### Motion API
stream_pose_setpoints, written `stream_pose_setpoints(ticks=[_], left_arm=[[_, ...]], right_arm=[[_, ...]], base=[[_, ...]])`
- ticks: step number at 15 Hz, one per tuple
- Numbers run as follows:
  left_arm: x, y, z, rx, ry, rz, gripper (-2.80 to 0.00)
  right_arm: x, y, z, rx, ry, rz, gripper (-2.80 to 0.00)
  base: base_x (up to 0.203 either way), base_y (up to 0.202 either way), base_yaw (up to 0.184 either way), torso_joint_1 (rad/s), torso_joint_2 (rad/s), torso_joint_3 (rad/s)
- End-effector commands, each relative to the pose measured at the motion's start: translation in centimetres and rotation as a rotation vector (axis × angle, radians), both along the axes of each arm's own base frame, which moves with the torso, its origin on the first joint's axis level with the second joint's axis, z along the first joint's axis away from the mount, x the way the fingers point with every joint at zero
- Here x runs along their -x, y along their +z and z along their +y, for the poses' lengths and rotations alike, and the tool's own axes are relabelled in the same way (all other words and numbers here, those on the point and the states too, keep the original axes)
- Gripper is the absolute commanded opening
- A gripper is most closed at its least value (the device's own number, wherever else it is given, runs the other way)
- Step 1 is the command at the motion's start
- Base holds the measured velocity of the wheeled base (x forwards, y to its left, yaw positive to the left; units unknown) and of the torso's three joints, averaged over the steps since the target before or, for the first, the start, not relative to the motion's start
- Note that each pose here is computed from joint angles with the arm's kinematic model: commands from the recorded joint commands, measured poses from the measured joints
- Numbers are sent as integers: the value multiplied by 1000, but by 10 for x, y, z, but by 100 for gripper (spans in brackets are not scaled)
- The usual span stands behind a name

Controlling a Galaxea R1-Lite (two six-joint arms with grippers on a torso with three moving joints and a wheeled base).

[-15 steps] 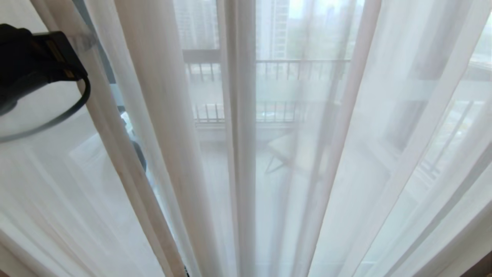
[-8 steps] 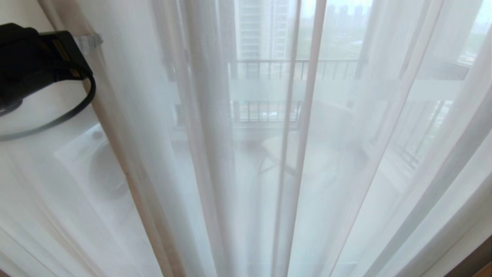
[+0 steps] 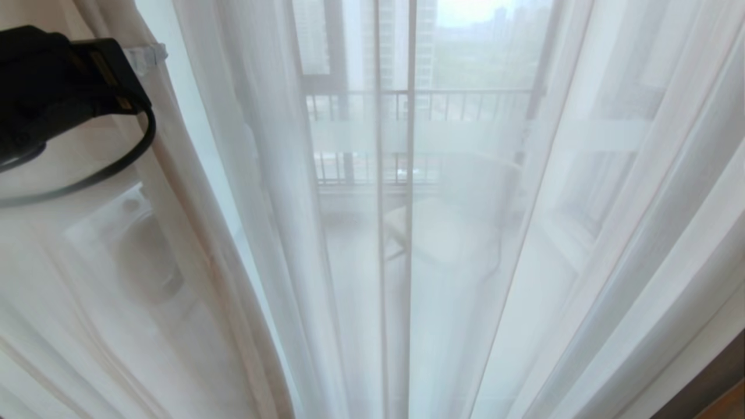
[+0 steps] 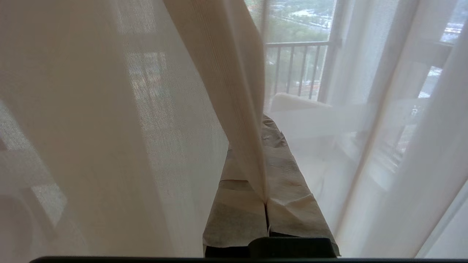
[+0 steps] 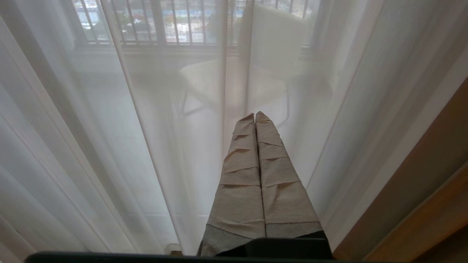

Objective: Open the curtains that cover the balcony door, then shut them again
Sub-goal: Close the inner curtains on both sides

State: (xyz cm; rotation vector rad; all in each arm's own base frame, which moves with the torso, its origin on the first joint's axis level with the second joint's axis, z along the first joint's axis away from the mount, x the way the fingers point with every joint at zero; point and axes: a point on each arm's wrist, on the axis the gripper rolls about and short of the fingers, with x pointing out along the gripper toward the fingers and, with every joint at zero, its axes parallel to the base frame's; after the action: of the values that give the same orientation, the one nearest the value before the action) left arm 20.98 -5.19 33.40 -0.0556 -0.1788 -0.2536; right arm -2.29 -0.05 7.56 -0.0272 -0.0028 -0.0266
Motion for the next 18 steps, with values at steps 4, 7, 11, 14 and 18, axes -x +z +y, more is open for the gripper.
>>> stream_pose_setpoints(ticks=[4, 7, 11, 14, 18], left_arm=[[-9, 7, -13, 6, -42, -14, -280], [-14, 12, -24, -2, -77, 12, -280], [-22, 23, -53, -2, -174, 12, -280], [-34, 36, -90, 11, -278, -22, -280], [-49, 42, -157, 22, -426, -42, -280]], right_arm=[[0, 0, 0, 0, 1, 0, -280], [0, 0, 0, 0, 1, 0, -280], [0, 0, 0, -1, 1, 0, -280], [0, 0, 0, -1, 1, 0, -280], [0, 0, 0, 0, 1, 0, -280]], base=[[0, 0, 0, 0, 0, 0], [0, 0, 0, 0, 0, 0], [0, 0, 0, 0, 0, 0], [0, 0, 0, 0, 0, 0], [0, 0, 0, 0, 0, 0]])
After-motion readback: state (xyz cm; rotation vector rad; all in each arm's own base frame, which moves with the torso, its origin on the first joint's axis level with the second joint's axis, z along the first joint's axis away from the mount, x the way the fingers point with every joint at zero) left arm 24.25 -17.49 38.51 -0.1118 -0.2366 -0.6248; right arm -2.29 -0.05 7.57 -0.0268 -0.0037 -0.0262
